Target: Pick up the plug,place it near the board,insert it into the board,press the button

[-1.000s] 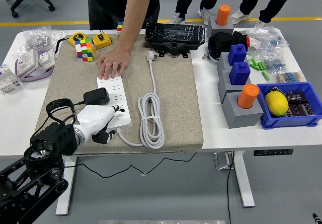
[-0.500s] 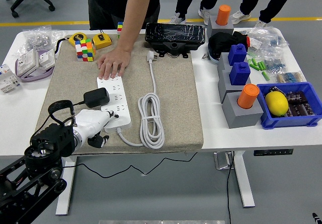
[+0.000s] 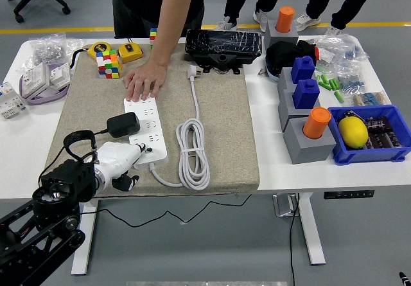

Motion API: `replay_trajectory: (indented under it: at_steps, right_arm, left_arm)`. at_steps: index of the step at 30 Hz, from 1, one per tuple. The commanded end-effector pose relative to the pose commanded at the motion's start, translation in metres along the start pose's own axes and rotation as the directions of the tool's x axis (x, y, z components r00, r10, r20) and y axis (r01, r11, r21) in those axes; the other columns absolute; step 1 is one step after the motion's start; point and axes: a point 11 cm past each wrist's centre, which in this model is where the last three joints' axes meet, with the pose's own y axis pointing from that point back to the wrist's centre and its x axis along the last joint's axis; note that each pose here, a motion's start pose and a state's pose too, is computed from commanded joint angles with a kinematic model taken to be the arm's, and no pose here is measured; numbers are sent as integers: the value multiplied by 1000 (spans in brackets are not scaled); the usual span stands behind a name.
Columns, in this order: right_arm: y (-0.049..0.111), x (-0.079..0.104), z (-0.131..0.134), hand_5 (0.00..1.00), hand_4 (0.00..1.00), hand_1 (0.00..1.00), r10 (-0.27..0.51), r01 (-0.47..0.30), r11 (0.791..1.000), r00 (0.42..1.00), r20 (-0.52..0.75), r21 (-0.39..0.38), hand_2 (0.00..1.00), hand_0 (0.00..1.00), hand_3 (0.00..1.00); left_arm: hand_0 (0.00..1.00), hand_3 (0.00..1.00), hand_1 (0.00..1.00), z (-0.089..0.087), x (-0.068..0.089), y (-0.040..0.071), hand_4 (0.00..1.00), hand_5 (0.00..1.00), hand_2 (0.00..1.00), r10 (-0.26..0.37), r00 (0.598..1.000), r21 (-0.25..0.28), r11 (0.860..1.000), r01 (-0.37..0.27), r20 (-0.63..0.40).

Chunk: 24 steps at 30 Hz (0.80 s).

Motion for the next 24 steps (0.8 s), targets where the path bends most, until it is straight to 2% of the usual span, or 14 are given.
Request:
replay_trajectory:
  at_steps: [6,10,13,18,24]
  right_arm:
    - [0,1,-1,998,998,727,2,-2,1000,1000,2,1,717,823,763]
    - [0,1,-1,998,998,727,2,-2,1000,1000,2,1,717,823,763]
    - [0,1,-1,998,998,727,2,-2,1000,1000,2,2,717,823,763]
    - [0,1,-2,998,998,728,2,-2,1000,1000,2,3,717,823,763]
    - [0,1,-1,998,998,727,1,-1,1000,1000,2,1,717,822,763]
  left_arm:
    - [165,835,18,1,-7,-1,596,2,121,-36,999,-2,999,36,20]
    - [162,814,17,1,-5,-1,592,2,121,-27,999,-6,1000,27,22]
    - [162,814,17,2,1,0,592,2,121,3,1000,-10,1000,-3,19]
    - [164,803,16,4,19,7,585,2,121,86,996,-24,996,-86,4]
    - [178,791,31,12,35,13,590,2,136,201,977,-76,976,-206,-71]
